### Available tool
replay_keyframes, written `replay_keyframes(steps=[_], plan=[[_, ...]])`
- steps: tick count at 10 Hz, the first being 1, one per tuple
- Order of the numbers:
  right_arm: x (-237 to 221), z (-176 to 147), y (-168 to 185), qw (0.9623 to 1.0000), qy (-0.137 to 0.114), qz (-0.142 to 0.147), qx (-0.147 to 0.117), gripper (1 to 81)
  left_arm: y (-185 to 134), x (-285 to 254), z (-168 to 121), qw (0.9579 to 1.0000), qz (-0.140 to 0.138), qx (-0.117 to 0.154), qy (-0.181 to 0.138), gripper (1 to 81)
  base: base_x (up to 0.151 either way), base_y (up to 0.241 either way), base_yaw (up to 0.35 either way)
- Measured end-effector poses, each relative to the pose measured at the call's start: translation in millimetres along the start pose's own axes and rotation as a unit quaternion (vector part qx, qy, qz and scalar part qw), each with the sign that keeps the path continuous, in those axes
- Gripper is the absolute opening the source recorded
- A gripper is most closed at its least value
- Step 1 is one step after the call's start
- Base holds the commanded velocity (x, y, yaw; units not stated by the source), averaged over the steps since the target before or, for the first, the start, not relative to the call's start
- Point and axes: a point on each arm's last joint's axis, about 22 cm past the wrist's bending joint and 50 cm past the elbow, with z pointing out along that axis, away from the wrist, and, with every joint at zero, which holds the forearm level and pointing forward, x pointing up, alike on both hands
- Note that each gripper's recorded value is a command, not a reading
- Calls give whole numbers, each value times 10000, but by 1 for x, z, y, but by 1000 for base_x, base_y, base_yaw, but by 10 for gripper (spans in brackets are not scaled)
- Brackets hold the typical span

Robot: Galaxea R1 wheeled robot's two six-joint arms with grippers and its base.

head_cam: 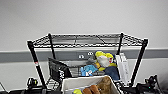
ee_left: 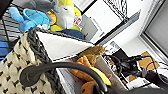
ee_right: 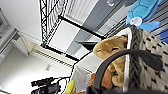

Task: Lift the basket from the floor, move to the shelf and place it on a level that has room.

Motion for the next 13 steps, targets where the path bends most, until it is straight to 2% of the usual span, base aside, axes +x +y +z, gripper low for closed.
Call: replay_keyframes(steps=[2, 6, 9, 13], plan=[[3, -3, -24, 9998, -20, -114, 147, 10, 16, 11, -3, 9999, 66, -77, 36, 10, 0, 0, 0], [25, -9, -58, 9990, -1, -376, 241, 10, 51, 40, -16, 9992, 380, -112, 89, 10, 0, 0, 0], [39, -19, -88, 9981, -28, -561, 252, 10, 76, 56, -30, 9983, 566, -46, 107, 10, 0, 0, 0], [53, -30, -122, 9971, -47, -723, 222, 10, 106, 71, -46, 9977, 672, -38, 68, 10, 0, 0, 0]])
